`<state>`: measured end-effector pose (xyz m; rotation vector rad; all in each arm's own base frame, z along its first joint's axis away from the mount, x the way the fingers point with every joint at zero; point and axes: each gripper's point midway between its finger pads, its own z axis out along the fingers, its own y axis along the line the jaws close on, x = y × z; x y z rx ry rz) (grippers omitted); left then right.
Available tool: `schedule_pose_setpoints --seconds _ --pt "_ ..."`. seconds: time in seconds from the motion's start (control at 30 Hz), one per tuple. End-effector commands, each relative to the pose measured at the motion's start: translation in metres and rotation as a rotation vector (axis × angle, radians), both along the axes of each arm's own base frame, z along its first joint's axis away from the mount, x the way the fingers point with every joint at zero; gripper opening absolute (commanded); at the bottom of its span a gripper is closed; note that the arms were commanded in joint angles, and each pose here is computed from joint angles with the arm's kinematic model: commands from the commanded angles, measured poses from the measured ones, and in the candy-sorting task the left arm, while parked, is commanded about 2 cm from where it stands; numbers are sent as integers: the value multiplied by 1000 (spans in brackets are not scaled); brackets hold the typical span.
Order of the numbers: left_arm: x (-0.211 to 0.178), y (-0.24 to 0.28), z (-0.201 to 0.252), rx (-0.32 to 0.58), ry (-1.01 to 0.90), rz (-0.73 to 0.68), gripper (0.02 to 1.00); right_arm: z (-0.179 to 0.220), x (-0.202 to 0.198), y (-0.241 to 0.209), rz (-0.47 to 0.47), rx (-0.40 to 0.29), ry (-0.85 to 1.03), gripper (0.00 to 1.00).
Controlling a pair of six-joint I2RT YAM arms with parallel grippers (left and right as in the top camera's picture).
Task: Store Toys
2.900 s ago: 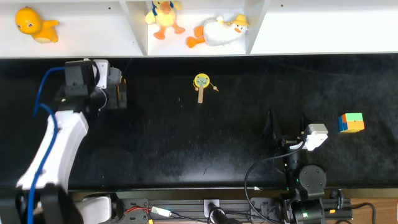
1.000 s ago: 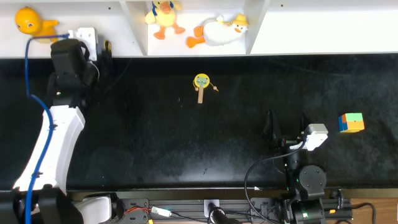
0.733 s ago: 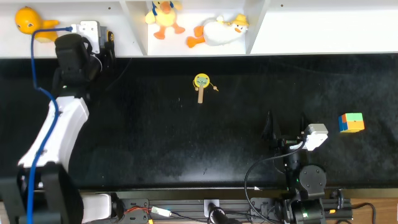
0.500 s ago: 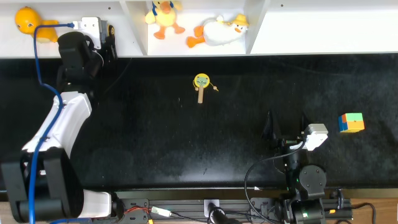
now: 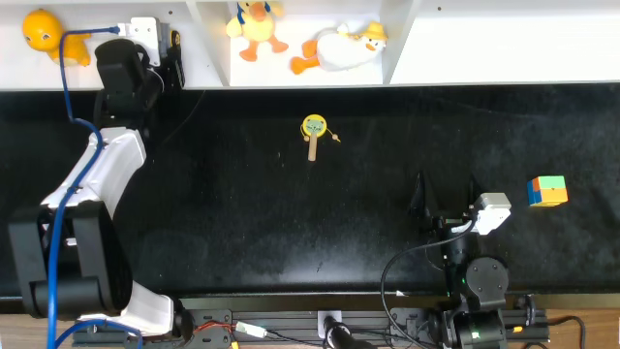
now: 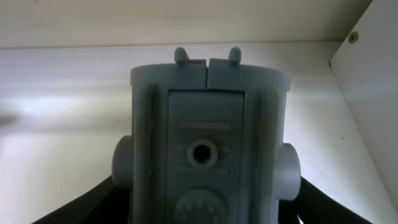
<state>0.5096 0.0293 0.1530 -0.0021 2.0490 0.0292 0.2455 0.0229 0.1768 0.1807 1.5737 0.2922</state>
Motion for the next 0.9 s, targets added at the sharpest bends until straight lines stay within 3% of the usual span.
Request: schedule_pose_setpoints --seconds 0.03,0.17,0.2,0.57,0.9 --pt "6 -5 9 -3 -15 -22 700 -3 0 2 12 -7 -1 996" --pt "4 -5 5 -5 2 -23 972 -3 0 2 12 -7 -1 996" --pt "4 -5 5 -5 4 -23 998 -3 0 2 12 -7 -1 996" --pt "-5 -8 23 -8 0 -32 998 -3 0 2 12 -7 -1 996" --pt "-63 -11 78 -9 38 -29 998 -3 0 2 12 -7 -1 996"
